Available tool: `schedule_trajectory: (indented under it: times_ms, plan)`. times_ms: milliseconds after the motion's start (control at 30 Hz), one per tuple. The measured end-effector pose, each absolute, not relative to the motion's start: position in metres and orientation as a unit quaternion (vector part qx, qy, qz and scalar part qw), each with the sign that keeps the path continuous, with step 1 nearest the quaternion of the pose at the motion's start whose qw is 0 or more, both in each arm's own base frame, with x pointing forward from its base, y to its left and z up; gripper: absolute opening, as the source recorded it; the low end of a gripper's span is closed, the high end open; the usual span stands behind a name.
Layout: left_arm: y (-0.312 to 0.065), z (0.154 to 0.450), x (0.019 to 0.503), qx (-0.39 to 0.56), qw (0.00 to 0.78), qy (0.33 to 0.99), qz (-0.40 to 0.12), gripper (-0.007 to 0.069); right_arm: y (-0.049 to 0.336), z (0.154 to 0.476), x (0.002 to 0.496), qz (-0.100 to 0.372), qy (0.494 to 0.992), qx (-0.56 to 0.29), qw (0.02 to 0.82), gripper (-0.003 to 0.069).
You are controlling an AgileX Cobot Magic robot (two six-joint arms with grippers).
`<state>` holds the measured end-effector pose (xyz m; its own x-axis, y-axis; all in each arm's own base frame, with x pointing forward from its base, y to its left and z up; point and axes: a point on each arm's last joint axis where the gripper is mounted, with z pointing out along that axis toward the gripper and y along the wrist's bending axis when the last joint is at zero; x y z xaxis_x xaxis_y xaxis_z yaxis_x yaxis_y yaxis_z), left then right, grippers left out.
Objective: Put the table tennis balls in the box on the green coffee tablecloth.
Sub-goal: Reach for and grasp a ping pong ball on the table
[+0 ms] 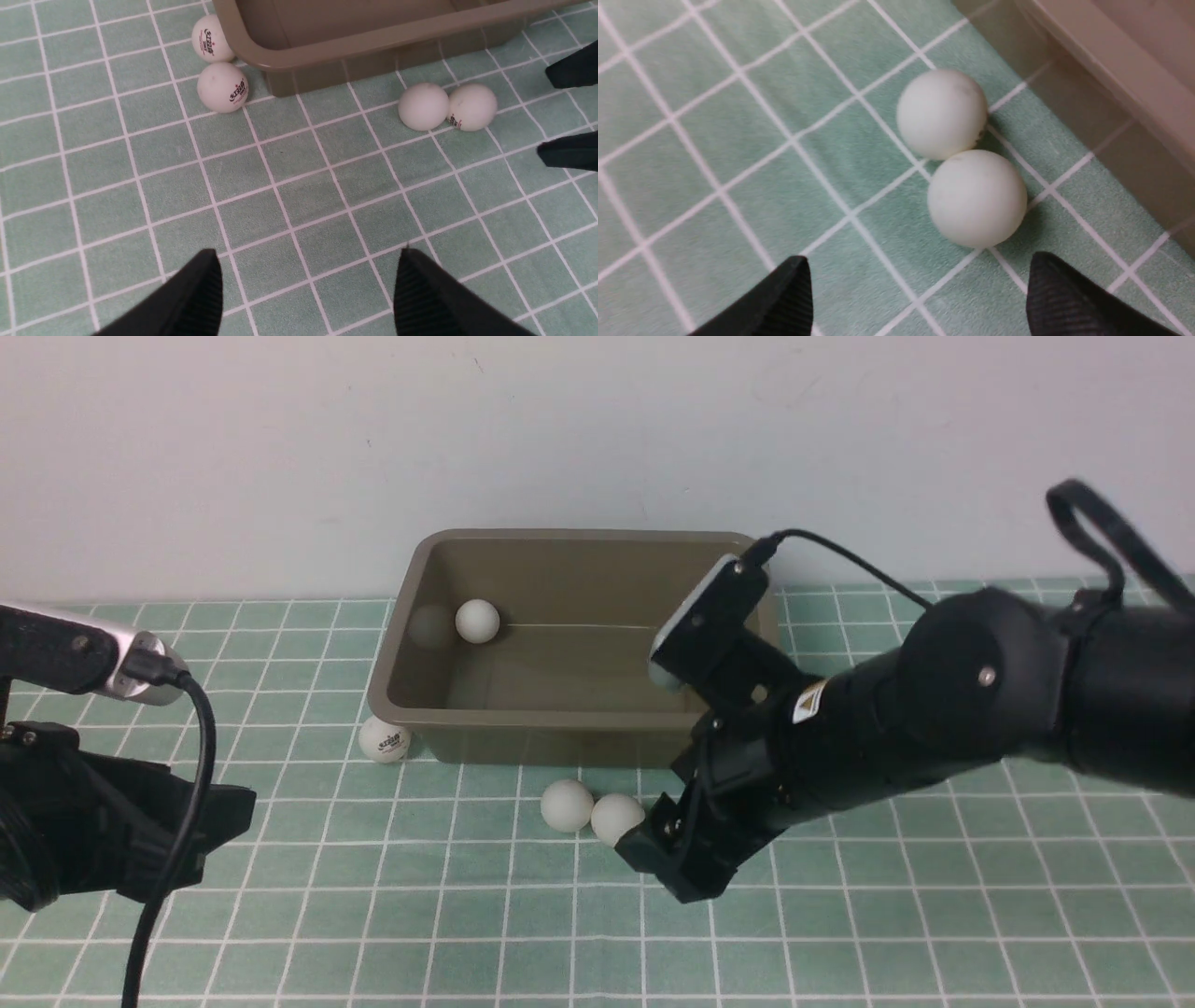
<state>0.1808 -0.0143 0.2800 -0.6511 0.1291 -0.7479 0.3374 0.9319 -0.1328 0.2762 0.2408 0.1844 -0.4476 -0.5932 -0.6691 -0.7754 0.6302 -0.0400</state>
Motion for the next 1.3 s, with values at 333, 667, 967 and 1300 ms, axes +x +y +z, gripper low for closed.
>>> schedule_trajectory:
  times_ms: [333, 667, 967, 1300]
  plan:
    - [-0.014, 0.280, 0.181, 0.130, 0.397, 0.899, -0.131, 0.0447, 0.244, 0.152, 0.293, 0.105, 0.845, -0.380, 0.361, 0.0535]
    - [-0.014, 0.280, 0.181, 0.130, 0.397, 0.899, -0.131, 0.0447, 0.244, 0.154, 0.297, 0.111, 0.853, -0.343, 0.376, 0.0487]
    - [-0.014, 0.280, 0.181, 0.130, 0.397, 0.899, -0.131, 0.0447, 0.264, 0.161, 0.287, 0.126, 0.848, -0.297, 0.421, 0.0484]
    - [-0.014, 0.280, 0.181, 0.131, 0.396, 0.899, -0.131, 0.0447, 0.268, 0.160, 0.286, 0.123, 0.849, -0.275, 0.434, 0.0483]
